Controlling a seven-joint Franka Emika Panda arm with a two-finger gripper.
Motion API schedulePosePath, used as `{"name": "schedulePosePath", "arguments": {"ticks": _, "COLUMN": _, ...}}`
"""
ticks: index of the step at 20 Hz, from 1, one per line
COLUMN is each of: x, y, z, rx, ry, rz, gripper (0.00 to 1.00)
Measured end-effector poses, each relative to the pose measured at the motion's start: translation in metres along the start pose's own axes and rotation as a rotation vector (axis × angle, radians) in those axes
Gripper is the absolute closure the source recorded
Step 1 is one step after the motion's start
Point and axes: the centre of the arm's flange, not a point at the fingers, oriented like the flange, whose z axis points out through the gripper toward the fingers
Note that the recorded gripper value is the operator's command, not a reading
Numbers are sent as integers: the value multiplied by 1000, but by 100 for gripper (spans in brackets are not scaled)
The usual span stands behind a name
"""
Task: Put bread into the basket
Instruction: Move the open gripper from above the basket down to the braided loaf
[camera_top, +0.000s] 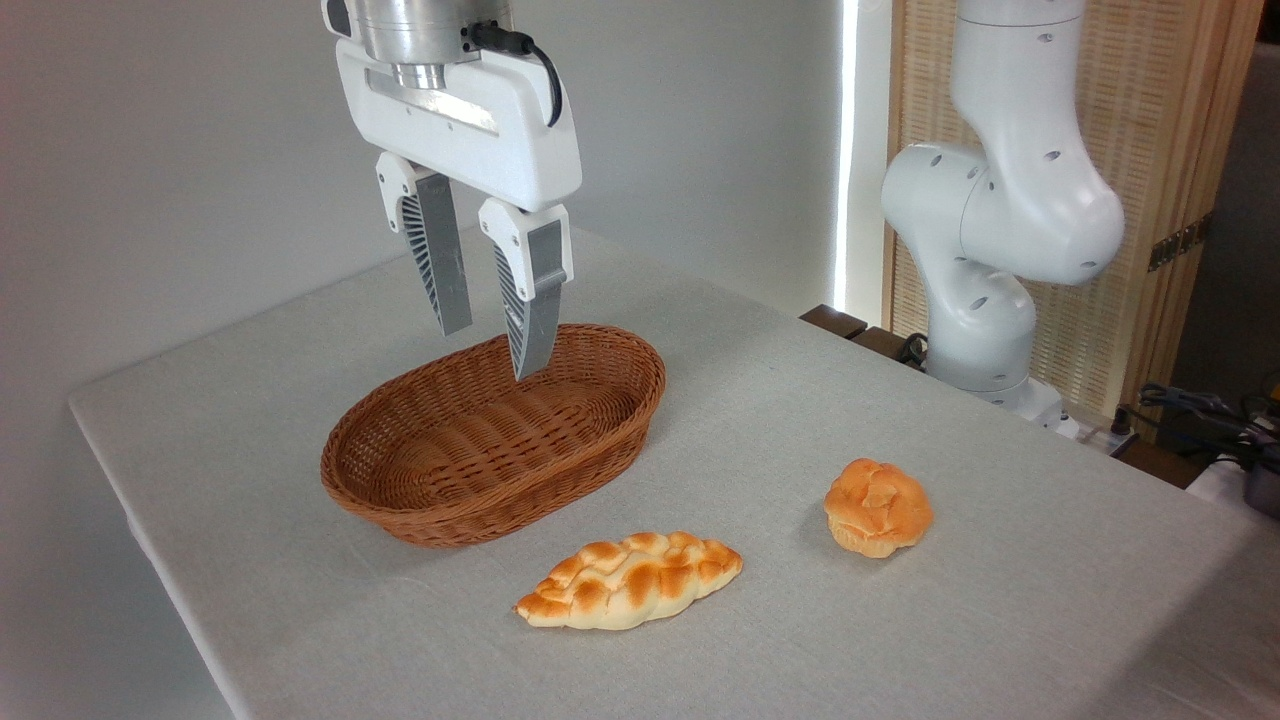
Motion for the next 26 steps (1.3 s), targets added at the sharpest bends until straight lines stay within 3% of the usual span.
{"name": "schedulePosePath", "arguments": {"ticks": 17, "x": -3, "y": 2, "z": 16, "rx": -18, "ry": -24, "rz": -4, "gripper": 0}}
{"name": "schedulePosePath", "arguments": {"ticks": 21, "x": -12, "y": 8, "z": 32, "rx": 19, "ry": 20, "rz": 0, "gripper": 0}}
{"name": "schedulePosePath", "arguments": {"ticks": 23, "x": -23, "y": 15, "z": 51, "rx": 23, "ry": 20, "rz": 73, "gripper": 0}}
{"name": "schedulePosePath", "arguments": {"ticks": 26, "x": -50, "y": 11, "z": 88, "rx": 18, "ry": -46, "rz": 207, "gripper": 0}}
